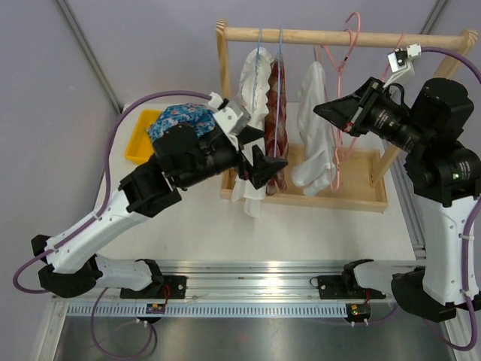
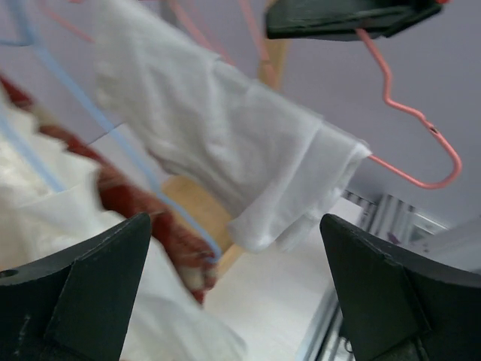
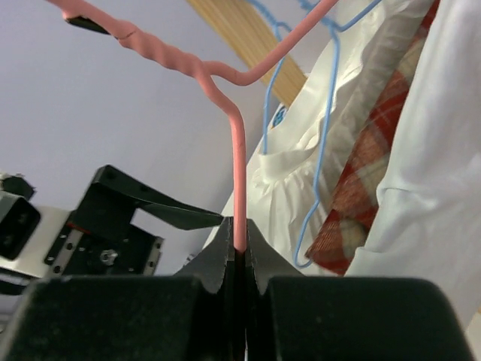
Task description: Remove the skirt from the hanger
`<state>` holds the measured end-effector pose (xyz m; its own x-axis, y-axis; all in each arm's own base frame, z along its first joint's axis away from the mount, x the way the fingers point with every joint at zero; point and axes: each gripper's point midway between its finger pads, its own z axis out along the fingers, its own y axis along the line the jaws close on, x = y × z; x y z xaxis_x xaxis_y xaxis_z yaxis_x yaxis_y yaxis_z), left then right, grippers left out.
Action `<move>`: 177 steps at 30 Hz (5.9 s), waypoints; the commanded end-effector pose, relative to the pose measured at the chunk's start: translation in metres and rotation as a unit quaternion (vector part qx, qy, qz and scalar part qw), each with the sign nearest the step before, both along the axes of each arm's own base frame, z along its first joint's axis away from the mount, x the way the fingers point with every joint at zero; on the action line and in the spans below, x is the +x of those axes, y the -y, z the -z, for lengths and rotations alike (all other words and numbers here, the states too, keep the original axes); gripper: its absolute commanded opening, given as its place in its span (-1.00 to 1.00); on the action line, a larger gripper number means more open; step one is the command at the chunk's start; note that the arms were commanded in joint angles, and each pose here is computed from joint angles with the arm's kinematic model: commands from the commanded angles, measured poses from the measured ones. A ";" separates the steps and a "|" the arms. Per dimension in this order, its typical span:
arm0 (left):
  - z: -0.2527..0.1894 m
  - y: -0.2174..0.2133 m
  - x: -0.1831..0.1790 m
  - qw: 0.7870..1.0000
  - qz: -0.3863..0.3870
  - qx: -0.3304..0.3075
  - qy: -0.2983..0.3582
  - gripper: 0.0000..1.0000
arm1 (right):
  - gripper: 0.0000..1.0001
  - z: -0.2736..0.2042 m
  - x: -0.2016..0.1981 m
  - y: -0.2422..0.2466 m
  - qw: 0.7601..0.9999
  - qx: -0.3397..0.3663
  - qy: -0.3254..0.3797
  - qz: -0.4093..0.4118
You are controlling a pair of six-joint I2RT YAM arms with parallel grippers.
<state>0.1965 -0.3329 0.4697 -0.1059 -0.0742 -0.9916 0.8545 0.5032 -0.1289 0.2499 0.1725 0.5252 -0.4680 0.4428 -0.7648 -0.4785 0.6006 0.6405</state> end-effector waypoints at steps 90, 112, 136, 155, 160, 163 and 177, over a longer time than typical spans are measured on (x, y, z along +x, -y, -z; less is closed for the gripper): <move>0.305 -0.327 0.299 0.787 -0.516 0.081 -0.328 -0.55 | -0.30 0.019 0.022 0.030 0.994 -0.036 0.010 0.104; 0.069 -0.333 0.159 0.833 -0.532 -0.016 -0.149 0.98 | 0.74 -0.081 0.004 -0.031 0.990 0.074 0.075 -0.095; 0.176 -0.218 0.060 0.913 -0.367 0.015 -0.180 0.98 | 0.57 0.075 0.098 -0.081 0.997 -0.060 -0.031 -0.049; 0.158 -0.194 0.055 0.929 -0.334 0.017 -0.159 0.98 | -1.00 0.052 0.088 -0.056 0.995 -0.097 -0.005 0.018; 0.125 -0.179 0.057 0.937 -0.323 0.027 -0.131 0.98 | -1.00 0.000 0.065 -0.034 0.993 -0.100 0.049 0.042; 0.099 -0.169 0.057 0.943 -0.311 0.019 -0.115 0.98 | -1.00 -0.017 0.053 -0.016 0.989 -0.109 0.067 0.071; 0.045 -0.107 0.047 0.969 -0.235 0.028 -0.068 0.98 | -1.00 -0.016 0.013 0.025 0.981 -0.137 0.078 0.116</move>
